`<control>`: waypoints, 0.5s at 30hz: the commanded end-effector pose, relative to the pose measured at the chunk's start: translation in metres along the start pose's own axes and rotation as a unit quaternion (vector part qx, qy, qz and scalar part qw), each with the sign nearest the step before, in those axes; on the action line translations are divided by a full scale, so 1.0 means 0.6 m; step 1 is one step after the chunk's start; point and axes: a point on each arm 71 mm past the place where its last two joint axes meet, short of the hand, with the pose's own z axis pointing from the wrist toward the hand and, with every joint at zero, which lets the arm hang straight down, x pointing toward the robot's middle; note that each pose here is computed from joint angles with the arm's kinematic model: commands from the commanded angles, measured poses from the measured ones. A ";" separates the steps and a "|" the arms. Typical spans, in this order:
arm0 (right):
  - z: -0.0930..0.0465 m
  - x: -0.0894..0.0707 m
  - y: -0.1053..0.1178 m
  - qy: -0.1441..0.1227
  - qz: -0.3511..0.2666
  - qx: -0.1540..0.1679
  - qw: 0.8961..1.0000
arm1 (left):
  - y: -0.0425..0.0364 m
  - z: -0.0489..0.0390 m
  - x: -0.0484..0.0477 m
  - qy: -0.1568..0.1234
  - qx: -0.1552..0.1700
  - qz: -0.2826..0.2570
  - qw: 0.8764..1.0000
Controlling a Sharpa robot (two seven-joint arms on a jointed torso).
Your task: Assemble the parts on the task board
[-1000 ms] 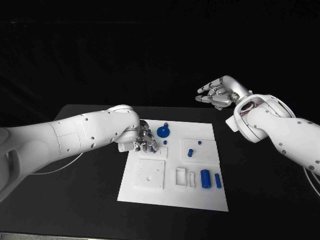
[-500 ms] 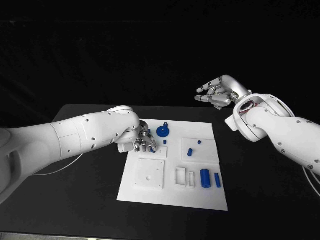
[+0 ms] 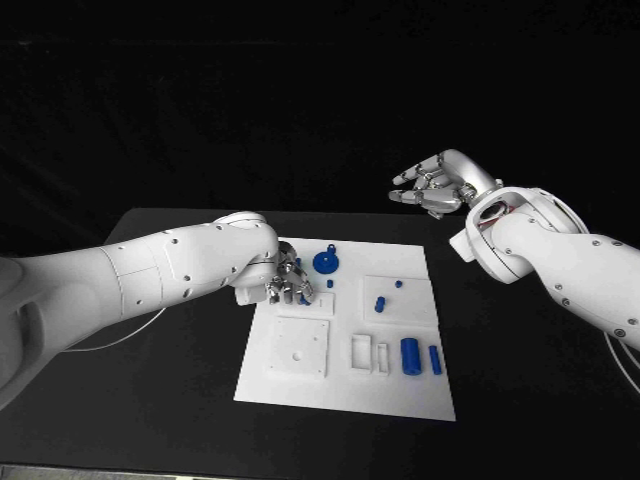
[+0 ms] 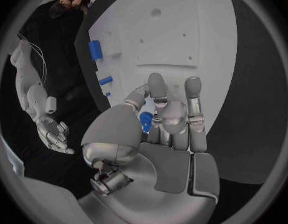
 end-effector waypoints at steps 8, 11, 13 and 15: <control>0.001 0.003 0.006 0.006 0.001 -0.007 1.000 | 0.000 0.001 0.002 0.004 0.000 0.003 1.000; 0.001 0.003 0.005 0.006 0.001 -0.006 1.000 | 0.000 0.001 0.002 0.006 0.000 0.004 1.000; 0.000 0.002 0.004 0.006 0.000 -0.006 1.000 | 0.000 0.001 0.003 0.006 -0.001 0.005 1.000; 0.000 0.002 0.004 0.006 0.000 -0.006 1.000 | 0.000 0.001 0.003 0.007 -0.001 0.005 1.000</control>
